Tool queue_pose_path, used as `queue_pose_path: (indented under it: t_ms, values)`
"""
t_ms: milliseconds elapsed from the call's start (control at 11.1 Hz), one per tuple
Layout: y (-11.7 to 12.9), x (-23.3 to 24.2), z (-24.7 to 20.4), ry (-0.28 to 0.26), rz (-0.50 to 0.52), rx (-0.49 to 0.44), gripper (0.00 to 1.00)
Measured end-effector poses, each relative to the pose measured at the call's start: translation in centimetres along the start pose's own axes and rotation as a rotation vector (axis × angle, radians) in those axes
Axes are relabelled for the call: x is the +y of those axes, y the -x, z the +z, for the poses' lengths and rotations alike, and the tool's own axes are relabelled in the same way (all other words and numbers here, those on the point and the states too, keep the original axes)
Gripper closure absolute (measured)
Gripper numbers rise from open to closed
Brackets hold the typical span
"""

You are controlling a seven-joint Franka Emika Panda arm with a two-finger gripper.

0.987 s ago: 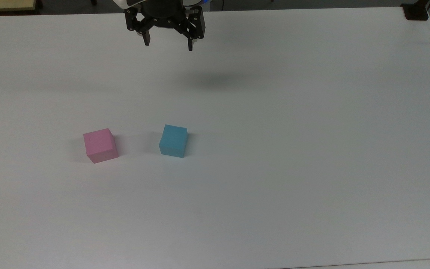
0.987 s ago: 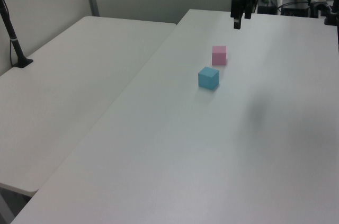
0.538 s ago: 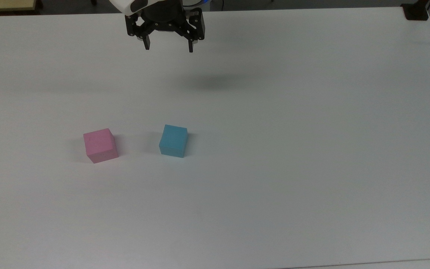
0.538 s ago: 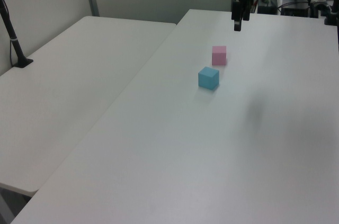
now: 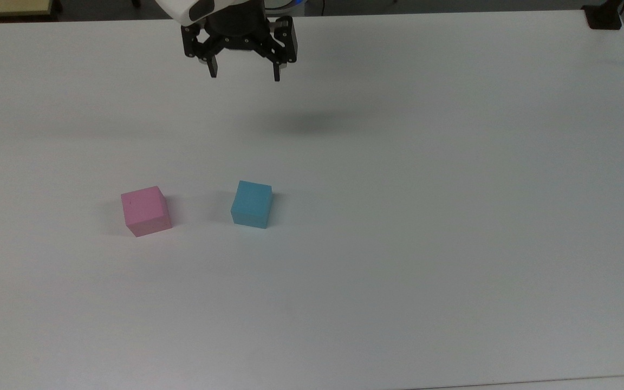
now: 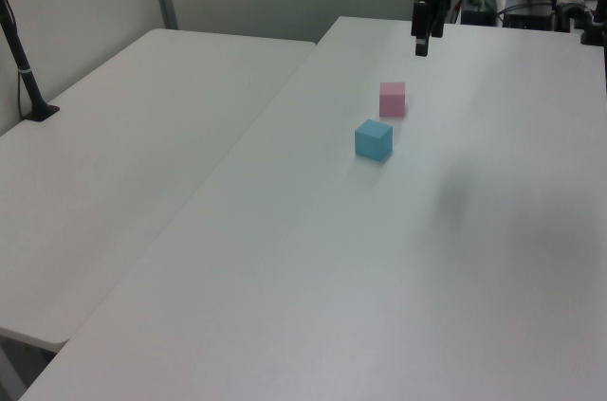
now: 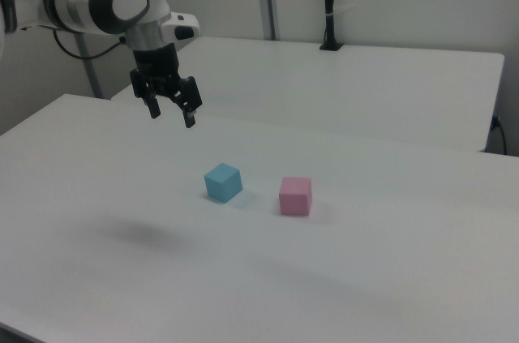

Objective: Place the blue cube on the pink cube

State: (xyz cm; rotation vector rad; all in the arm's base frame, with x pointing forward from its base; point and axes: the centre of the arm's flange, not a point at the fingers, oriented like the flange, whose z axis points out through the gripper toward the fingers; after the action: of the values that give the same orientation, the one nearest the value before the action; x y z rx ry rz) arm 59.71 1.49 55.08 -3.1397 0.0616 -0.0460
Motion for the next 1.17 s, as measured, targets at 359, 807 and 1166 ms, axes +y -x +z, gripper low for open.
queue_pose_path:
  t_ms: [359,807,1166]
  values:
    - [-3.5,1.2,5.2,-0.005,0.058,0.046,0.0]
    - [-7.2,1.7,18.0,0.054,0.251,0.014,0.0]
    - [-7.7,0.2,20.1,0.052,0.258,0.009,0.0]
